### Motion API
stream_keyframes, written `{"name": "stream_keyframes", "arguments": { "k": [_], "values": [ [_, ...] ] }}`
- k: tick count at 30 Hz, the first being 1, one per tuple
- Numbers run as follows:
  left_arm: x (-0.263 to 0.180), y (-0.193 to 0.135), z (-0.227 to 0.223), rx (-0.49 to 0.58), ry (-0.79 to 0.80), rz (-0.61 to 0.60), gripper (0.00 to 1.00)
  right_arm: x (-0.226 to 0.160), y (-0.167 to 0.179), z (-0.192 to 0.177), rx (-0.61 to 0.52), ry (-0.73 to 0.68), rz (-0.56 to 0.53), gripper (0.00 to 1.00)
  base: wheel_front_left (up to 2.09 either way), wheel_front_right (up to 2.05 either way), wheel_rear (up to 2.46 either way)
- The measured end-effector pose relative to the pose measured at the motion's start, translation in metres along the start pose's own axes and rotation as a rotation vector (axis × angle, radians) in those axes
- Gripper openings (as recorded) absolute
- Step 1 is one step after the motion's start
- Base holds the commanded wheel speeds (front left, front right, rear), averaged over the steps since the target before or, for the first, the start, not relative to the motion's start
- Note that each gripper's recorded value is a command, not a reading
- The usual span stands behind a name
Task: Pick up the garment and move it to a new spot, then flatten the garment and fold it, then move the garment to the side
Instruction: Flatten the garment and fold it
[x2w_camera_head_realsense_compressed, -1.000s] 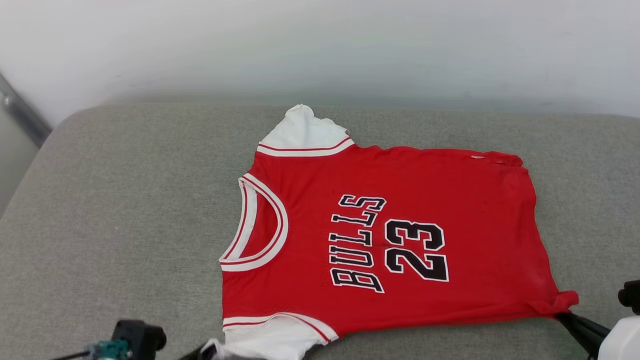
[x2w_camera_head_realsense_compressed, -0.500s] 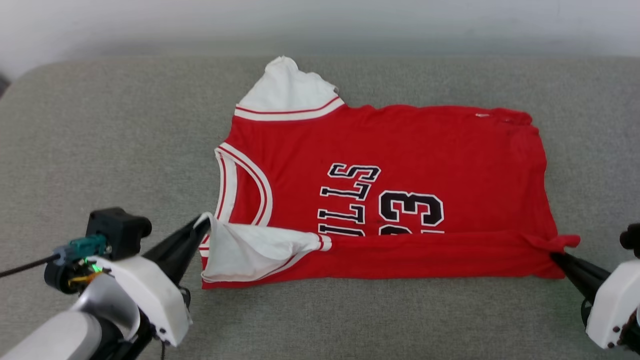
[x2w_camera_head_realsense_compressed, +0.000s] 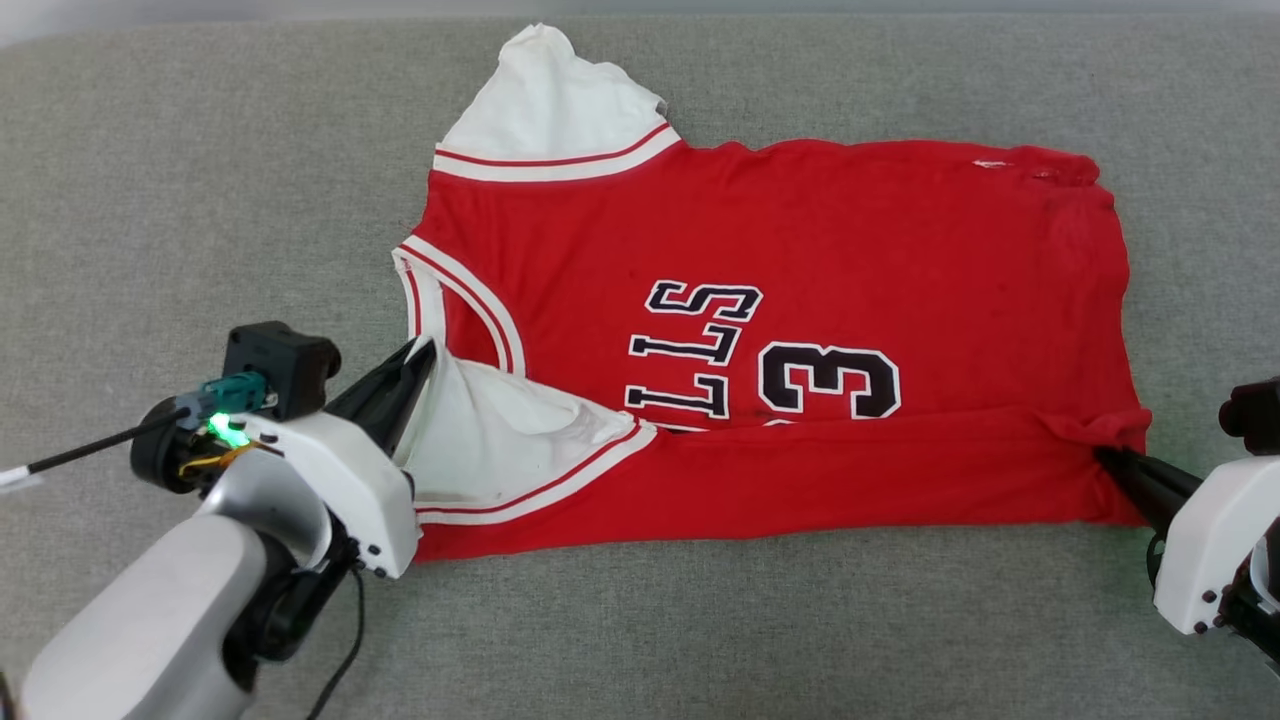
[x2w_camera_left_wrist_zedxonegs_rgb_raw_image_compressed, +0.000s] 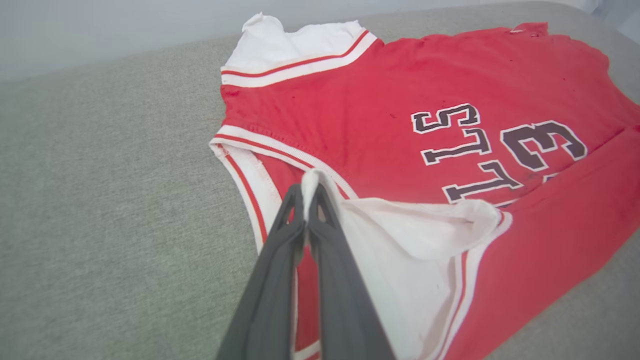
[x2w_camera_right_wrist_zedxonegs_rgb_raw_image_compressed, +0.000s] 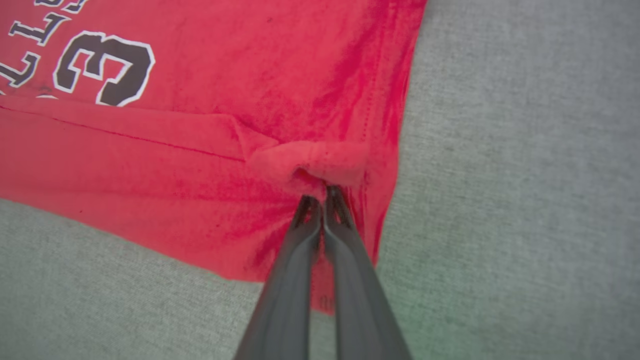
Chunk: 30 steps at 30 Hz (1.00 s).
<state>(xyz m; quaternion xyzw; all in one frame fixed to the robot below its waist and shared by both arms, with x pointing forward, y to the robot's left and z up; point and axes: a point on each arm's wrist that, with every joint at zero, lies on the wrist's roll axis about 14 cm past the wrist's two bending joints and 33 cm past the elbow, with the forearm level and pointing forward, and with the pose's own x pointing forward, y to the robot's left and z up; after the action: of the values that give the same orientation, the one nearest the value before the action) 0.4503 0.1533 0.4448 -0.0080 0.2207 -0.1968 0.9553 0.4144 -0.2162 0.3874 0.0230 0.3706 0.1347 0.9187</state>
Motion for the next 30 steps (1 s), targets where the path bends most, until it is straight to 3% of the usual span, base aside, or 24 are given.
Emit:
{"name": "stream_keyframes", "arguments": {
  "k": [2, 3, 4, 5, 13, 22, 30],
  "values": [
    [0.005, -0.001, -0.004, -0.016, 0.0, 0.001, 0.0, 0.002, -0.001, -0.002, 0.001, 0.008, -0.005, 0.0, 0.0, 0.0, 0.0],
    [0.007, 0.0, -0.007, -0.018, 0.007, 0.008, 0.33, 0.003, -0.002, -0.003, 0.003, 0.012, -0.009, 0.0, 0.0, 0.0, 0.0],
    [0.008, 0.001, -0.008, -0.016, 0.003, 0.017, 0.96, 0.004, -0.003, -0.003, 0.007, 0.015, -0.011, 0.49, 0.0, 0.0, 0.0],
    [0.009, 0.004, -0.009, -0.011, 0.001, 0.03, 1.0, 0.003, -0.003, -0.002, 0.002, 0.014, -0.013, 1.0, 0.0, 0.0, 0.0],
    [0.003, 0.007, -0.005, -0.027, -0.044, 0.082, 1.0, -0.008, -0.001, 0.008, -0.018, -0.018, -0.026, 1.0, 0.0, 0.0, 0.0],
    [-0.028, -0.001, -0.002, -0.128, -0.097, 0.158, 1.0, -0.031, 0.006, 0.005, -0.016, -0.023, -0.045, 1.0, 0.0, 0.0, 0.0],
    [-0.061, -0.013, -0.05, -0.126, 0.123, 0.169, 1.0, -0.046, 0.013, 0.002, 0.023, -0.03, -0.067, 1.0, 0.0, 0.0, 0.0]
  ]
}}
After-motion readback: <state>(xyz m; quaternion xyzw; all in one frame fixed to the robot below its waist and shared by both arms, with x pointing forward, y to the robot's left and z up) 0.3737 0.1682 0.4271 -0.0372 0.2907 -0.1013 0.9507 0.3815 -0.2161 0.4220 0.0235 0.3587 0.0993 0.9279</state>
